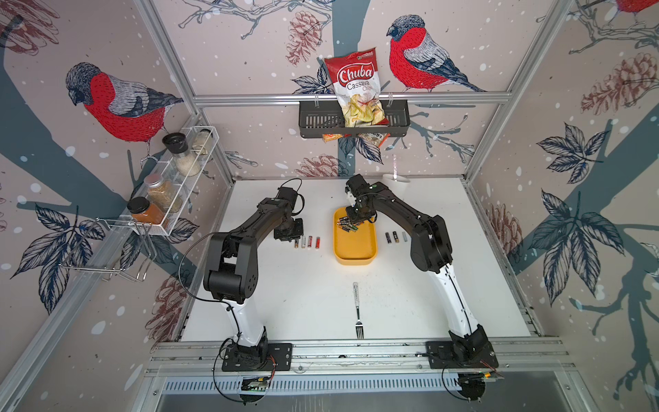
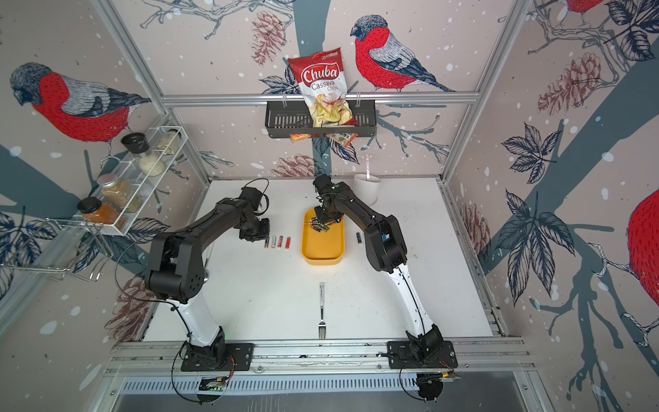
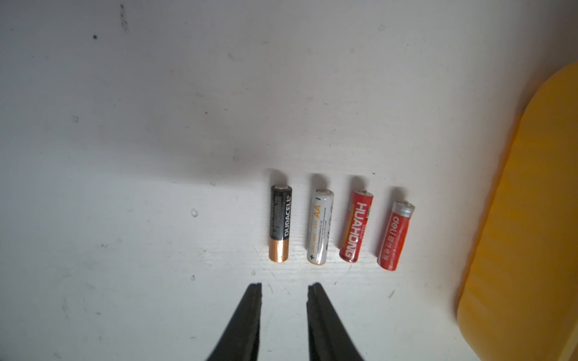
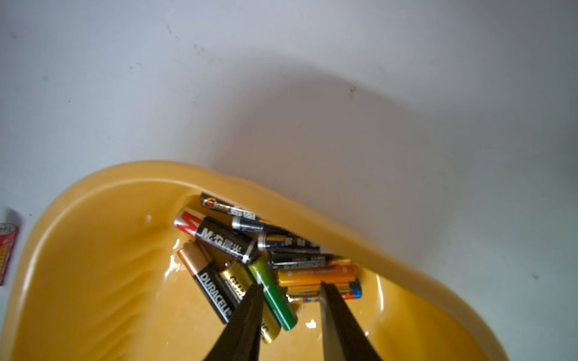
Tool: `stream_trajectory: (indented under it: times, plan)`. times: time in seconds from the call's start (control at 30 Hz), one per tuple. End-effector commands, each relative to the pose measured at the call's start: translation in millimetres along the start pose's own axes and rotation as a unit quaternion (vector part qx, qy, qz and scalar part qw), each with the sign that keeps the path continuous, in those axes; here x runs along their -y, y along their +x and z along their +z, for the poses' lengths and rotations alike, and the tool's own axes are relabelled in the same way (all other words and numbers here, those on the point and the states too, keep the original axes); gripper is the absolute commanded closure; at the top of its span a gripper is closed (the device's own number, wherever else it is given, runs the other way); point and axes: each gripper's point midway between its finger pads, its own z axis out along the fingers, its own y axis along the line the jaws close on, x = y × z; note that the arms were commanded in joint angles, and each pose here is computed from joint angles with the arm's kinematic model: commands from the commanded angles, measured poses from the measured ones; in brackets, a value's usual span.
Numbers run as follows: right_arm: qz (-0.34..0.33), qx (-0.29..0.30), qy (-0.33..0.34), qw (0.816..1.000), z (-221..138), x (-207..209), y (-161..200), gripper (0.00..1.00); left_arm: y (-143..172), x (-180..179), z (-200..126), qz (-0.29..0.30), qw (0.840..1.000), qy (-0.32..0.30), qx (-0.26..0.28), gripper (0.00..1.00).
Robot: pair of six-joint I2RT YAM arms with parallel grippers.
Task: Take the batteries out of the storage box
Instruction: Pick up the battery from the storage box.
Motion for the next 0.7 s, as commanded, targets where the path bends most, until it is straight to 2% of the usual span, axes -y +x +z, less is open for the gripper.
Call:
stream_trajectory:
  times: [0.0, 0.67]
  plan:
    - [-0.01, 0.0, -0.005, 1.0, 3, -5, 0, 0.63, 0, 2, 0, -0.005, 1.0, 0.005, 0.001, 0.7]
    - [-0.013, -0.026, 0.0, 1.0, 13, -8, 20, 0.69, 5, 0, 2, -0.005, 1.0, 0.004, -0.002, 0.7]
